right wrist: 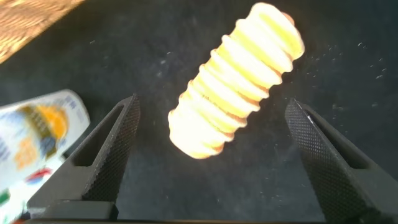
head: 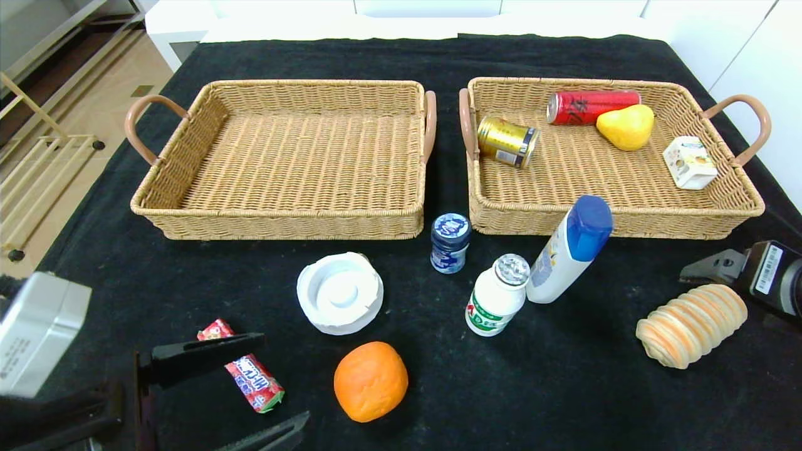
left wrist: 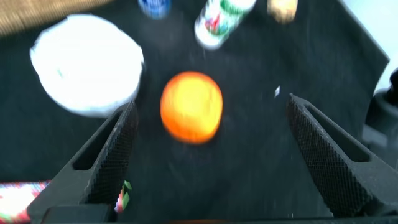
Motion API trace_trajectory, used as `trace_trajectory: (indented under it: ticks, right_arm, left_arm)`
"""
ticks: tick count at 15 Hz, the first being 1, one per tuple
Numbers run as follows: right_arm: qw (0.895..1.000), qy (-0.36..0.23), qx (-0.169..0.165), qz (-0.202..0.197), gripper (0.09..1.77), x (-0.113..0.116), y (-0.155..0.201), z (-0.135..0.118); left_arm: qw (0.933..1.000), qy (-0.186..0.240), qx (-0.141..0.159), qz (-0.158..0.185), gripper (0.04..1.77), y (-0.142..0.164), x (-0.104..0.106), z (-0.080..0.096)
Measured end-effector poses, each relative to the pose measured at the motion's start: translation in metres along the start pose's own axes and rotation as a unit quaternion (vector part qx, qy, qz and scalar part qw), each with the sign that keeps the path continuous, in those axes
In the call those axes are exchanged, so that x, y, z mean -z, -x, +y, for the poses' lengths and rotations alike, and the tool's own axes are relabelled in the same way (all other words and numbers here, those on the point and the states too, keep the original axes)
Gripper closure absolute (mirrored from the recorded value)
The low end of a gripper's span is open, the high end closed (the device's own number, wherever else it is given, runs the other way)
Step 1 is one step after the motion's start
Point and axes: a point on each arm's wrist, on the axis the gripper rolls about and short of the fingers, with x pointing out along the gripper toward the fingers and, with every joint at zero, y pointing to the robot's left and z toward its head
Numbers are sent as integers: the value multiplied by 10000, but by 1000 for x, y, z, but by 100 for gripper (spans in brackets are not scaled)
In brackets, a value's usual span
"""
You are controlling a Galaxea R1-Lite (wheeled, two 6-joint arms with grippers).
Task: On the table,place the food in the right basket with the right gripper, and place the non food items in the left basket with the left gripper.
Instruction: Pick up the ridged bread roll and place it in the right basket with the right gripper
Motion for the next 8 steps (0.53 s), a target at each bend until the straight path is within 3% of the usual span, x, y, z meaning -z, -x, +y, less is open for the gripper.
trace_trajectory:
  ticks: [1, 3, 5, 8]
  right_arm:
    - [9999, -109, 8, 100, 15, -1, -5, 1]
    - [9992, -290, 27, 278, 15, -2, -14, -1]
    - [9982, -404, 67, 433, 15, -3, -20, -4]
    - [9966, -527, 161, 620, 15, -1, -30, -7]
  left_arm:
    - [10000, -8, 1, -25, 9, 0, -2, 0]
    - [9983, -172, 16, -550, 9, 0, -33, -1]
    - [9959, -271, 27, -862, 9, 2, -52, -2]
    - [9950, -300, 30, -953, 9, 3, -58, -3]
